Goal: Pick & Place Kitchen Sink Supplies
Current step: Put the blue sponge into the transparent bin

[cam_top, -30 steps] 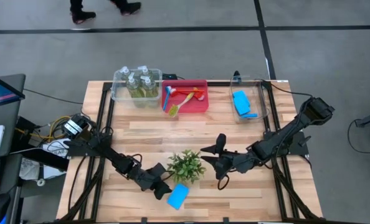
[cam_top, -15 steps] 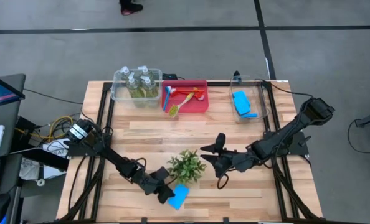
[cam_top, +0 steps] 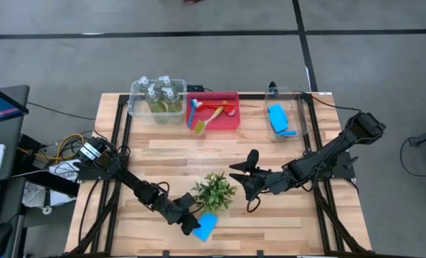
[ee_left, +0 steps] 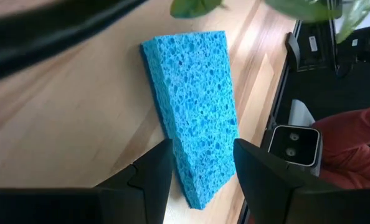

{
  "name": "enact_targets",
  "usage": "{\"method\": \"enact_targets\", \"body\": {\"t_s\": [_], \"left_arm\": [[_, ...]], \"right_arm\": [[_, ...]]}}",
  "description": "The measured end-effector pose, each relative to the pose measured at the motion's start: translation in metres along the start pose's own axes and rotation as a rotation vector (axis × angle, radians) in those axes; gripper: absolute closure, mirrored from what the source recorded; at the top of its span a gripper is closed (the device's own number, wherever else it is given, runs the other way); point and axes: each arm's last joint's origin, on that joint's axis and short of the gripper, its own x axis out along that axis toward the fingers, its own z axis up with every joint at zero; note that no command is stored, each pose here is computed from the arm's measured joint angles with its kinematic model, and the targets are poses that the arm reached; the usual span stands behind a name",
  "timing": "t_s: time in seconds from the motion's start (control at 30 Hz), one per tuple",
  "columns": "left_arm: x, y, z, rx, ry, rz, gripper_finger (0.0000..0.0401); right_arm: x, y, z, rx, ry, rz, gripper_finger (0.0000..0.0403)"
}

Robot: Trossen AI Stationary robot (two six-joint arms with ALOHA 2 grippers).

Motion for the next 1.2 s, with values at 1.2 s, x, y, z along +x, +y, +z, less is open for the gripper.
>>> {"method": "enact_targets", "body": {"t_s": [1.2], "left_arm": [[0.001, 0.015, 0.008, -0.015, -0.043, 0.137, 0.0229]], "right_arm": [[0.0, 0.001, -0.001, 0.066, 0.006, 0.001, 0.0244]]}}
